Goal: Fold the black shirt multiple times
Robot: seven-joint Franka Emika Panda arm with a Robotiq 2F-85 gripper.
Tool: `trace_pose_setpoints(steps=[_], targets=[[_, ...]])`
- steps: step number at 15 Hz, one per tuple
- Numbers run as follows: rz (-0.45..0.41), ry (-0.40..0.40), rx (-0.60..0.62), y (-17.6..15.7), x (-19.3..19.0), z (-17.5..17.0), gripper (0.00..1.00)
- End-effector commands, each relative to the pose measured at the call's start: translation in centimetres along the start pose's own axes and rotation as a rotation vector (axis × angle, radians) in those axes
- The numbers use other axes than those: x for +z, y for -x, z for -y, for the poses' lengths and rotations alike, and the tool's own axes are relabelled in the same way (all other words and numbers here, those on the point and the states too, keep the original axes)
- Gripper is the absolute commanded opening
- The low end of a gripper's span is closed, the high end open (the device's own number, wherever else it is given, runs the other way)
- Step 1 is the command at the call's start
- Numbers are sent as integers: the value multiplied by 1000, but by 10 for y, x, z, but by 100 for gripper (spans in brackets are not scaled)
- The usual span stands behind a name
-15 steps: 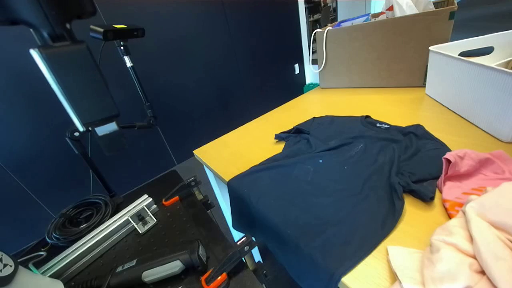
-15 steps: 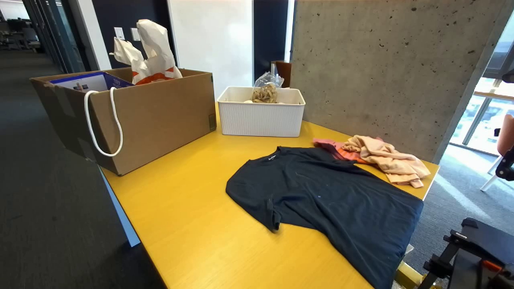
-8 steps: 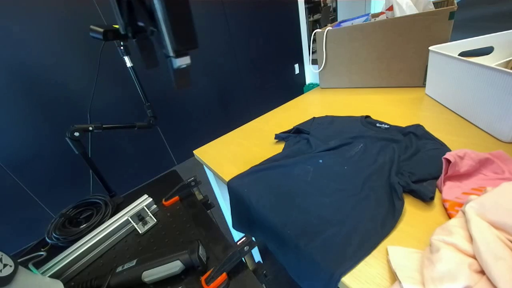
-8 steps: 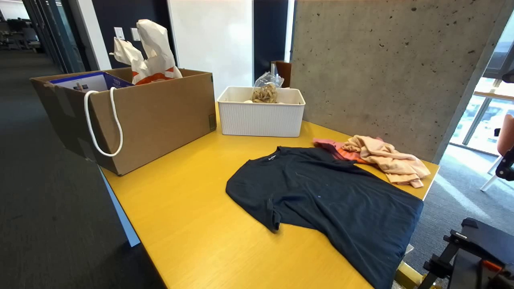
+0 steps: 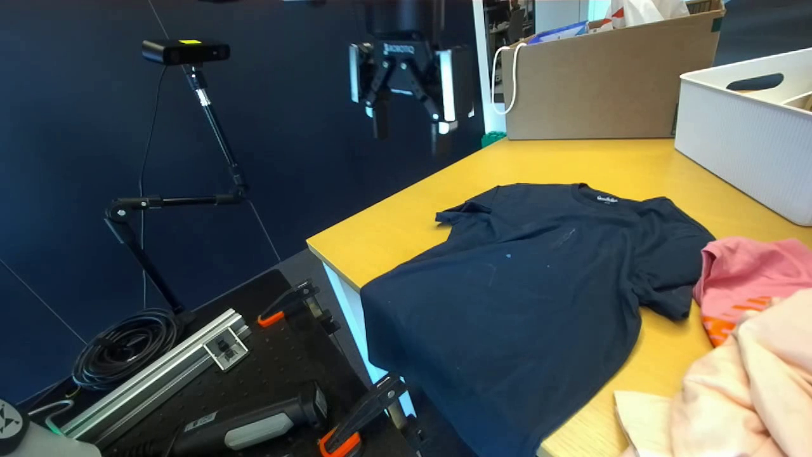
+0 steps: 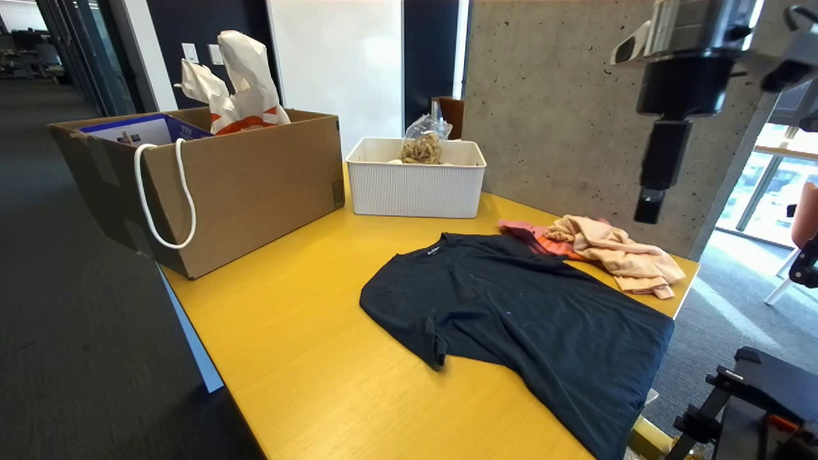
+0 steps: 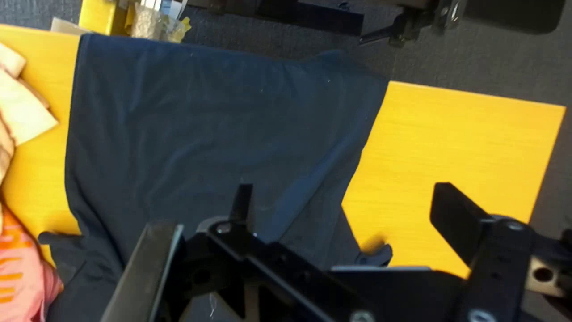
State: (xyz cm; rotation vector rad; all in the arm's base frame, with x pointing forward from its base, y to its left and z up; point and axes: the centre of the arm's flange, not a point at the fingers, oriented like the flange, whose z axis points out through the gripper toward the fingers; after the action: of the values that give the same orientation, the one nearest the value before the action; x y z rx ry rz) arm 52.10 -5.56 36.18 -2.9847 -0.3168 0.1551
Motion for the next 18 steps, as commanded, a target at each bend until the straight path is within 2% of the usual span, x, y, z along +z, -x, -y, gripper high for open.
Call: trace_pose_setpoints(steps=[1, 5, 6, 7, 11, 13, 16, 18], targets=[[-25, 52, -4, -89, 8, -32, 100], [-29, 60, -28, -149, 41, -28, 100], [-22, 51, -38, -149, 41, -27, 100], [-14, 44, -29, -120, 48, -24, 100], [-25, 45, -40, -138, 52, -22, 100], [-57, 31, -71, -169, 51, -16, 100], [-59, 28, -107, -207, 57, -5, 100], [-56, -6, -110, -229, 68, -8, 100]])
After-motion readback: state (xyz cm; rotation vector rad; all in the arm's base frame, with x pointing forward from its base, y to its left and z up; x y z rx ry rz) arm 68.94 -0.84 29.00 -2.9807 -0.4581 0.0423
